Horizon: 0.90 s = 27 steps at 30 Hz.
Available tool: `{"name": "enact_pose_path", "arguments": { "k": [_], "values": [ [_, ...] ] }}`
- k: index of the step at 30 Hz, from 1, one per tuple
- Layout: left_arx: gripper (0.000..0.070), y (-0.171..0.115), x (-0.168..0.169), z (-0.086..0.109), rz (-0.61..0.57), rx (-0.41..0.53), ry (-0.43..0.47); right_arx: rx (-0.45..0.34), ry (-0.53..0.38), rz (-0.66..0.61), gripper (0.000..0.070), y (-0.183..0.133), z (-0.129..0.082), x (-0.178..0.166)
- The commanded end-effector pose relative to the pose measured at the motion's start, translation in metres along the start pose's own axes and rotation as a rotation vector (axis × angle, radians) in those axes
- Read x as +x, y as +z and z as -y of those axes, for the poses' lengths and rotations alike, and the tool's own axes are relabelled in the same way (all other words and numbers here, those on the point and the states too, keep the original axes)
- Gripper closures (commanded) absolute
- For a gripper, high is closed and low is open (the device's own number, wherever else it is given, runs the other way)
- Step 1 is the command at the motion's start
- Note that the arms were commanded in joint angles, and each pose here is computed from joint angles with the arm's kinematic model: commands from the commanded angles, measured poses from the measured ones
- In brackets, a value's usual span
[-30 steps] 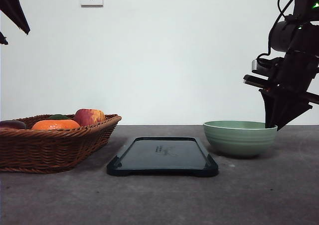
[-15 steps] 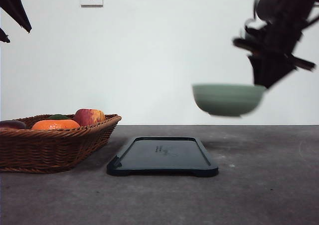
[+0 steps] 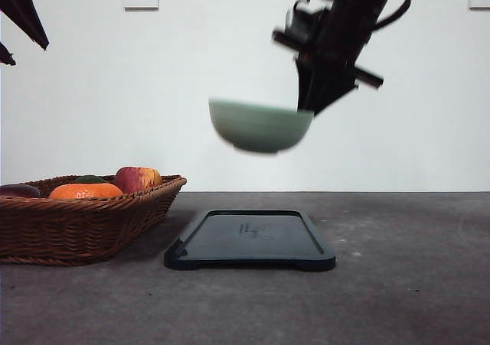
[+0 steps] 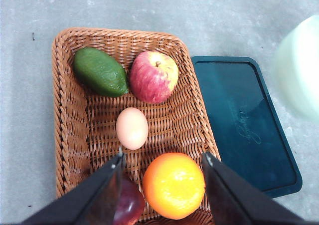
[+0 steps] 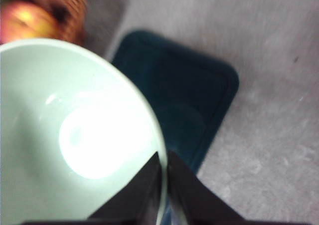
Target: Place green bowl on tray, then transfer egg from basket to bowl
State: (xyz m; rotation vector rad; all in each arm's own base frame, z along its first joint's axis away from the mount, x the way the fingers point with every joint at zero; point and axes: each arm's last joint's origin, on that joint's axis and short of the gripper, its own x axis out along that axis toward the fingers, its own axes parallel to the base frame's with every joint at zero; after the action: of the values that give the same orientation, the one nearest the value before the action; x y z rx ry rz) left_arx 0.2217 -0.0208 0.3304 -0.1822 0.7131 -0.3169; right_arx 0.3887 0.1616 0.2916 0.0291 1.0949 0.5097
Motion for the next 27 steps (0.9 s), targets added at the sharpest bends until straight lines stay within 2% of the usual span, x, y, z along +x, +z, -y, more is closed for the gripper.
{"name": "enact_pose_path", "arguments": {
  "k": [1,16,27],
  "values": [
    [0.039,0.007,-0.002,0.001,0.02,0.01,-0.005,-0.005,-0.008,0.001,0.0699,0.004,-0.005,0.011],
    [0.039,0.006,-0.002,0.001,0.018,0.009,-0.005,-0.013,-0.003,-0.108,0.0699,-0.004,-0.006,0.082],
    [0.039,0.006,-0.002,0.001,0.018,0.009,-0.005,-0.009,-0.037,-0.134,0.0699,-0.007,-0.002,0.091]
  ]
}}
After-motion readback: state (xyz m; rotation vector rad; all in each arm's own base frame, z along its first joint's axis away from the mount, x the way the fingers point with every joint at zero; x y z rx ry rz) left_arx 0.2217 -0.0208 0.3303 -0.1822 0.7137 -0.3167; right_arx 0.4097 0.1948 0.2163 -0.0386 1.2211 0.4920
